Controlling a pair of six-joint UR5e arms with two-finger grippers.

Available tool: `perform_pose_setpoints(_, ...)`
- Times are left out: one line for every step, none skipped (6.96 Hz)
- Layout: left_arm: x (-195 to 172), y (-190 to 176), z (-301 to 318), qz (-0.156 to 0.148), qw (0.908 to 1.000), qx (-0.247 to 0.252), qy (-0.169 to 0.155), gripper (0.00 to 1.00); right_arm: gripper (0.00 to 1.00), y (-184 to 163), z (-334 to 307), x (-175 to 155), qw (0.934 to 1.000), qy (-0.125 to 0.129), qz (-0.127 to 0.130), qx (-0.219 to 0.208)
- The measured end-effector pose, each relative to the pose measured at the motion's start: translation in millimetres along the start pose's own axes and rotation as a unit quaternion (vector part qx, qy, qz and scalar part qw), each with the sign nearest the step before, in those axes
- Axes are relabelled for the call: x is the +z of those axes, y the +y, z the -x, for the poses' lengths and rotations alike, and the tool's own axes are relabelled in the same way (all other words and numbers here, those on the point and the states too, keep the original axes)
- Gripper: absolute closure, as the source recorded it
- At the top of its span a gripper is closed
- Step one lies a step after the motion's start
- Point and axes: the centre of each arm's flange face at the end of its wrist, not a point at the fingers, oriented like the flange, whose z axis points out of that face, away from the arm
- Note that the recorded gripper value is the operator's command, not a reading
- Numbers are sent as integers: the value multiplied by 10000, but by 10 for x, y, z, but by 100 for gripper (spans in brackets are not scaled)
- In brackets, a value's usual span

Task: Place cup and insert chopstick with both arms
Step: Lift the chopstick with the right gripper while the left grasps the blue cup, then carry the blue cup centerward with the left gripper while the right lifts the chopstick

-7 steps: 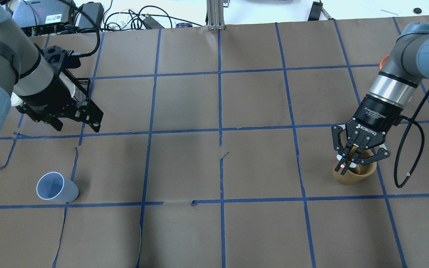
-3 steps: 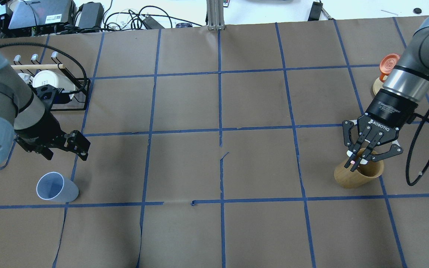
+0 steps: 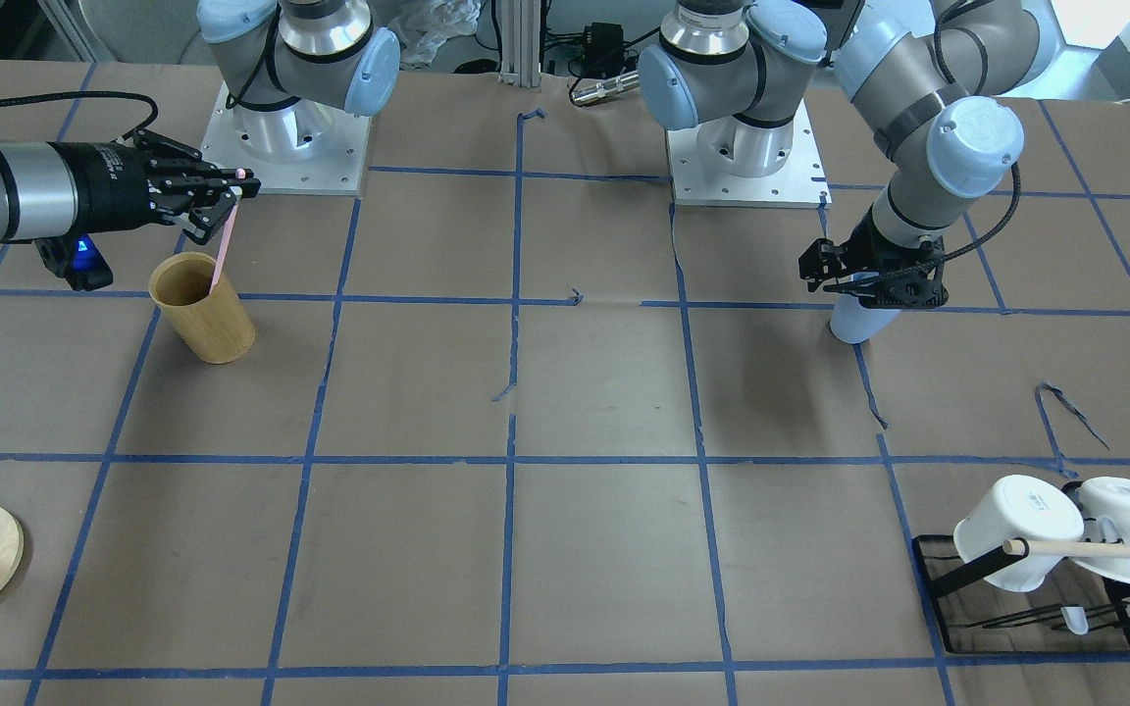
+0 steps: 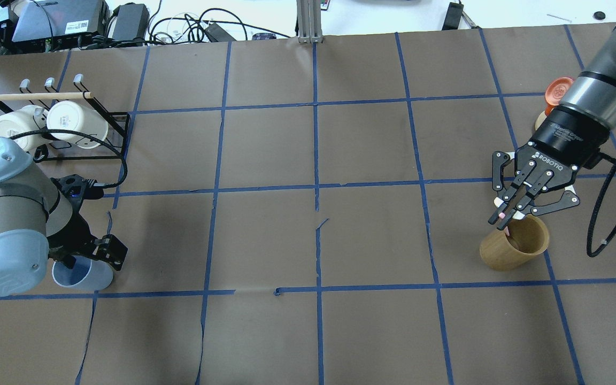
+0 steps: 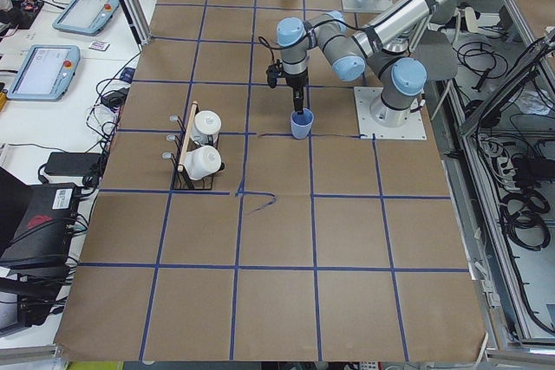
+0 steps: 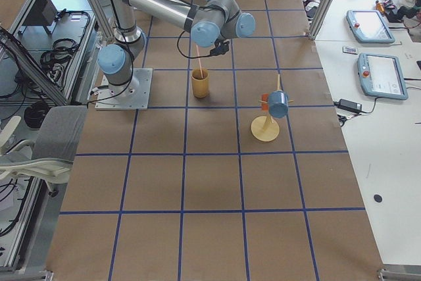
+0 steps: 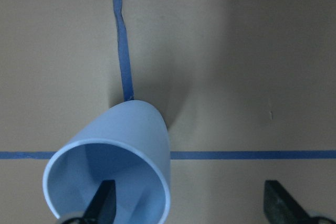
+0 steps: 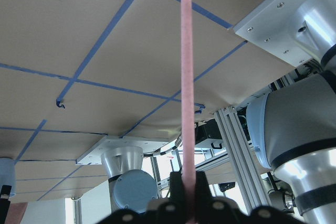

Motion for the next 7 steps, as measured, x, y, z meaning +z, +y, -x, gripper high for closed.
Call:
perform_pose_setpoints(30, 2, 55, 28, 10000, -31, 11, 100, 98, 117, -25, -87, 10000, -9, 75, 23)
perform_pose_setpoints(31, 1, 94, 51, 10000, 2, -40, 100, 100, 280, -55, -215, 9999, -28, 154, 46)
perform_pose_setpoints(18, 1, 125, 69, 9999, 57, -123, 100, 100, 484, -91, -360, 9996, -70, 258, 73)
perform_pose_setpoints(8, -3, 137, 62, 9998, 84, -155, 100, 100, 683, -115, -485, 9991, -184, 380, 97)
perform_pose_setpoints(2, -6, 136, 46, 9998, 87, -153, 100, 100, 845, -119, -573, 9979, -369, 520, 117)
perform_pose_setpoints(-13, -8, 118, 11, 9999, 60, -133, 100, 100, 967, -103, -626, 9957, -601, 689, 142)
perform_pose_setpoints(-72, -32, 74, -103, 9999, -70, -36, 100, 100, 1054, -56, -658, 9918, -911, 881, 158)
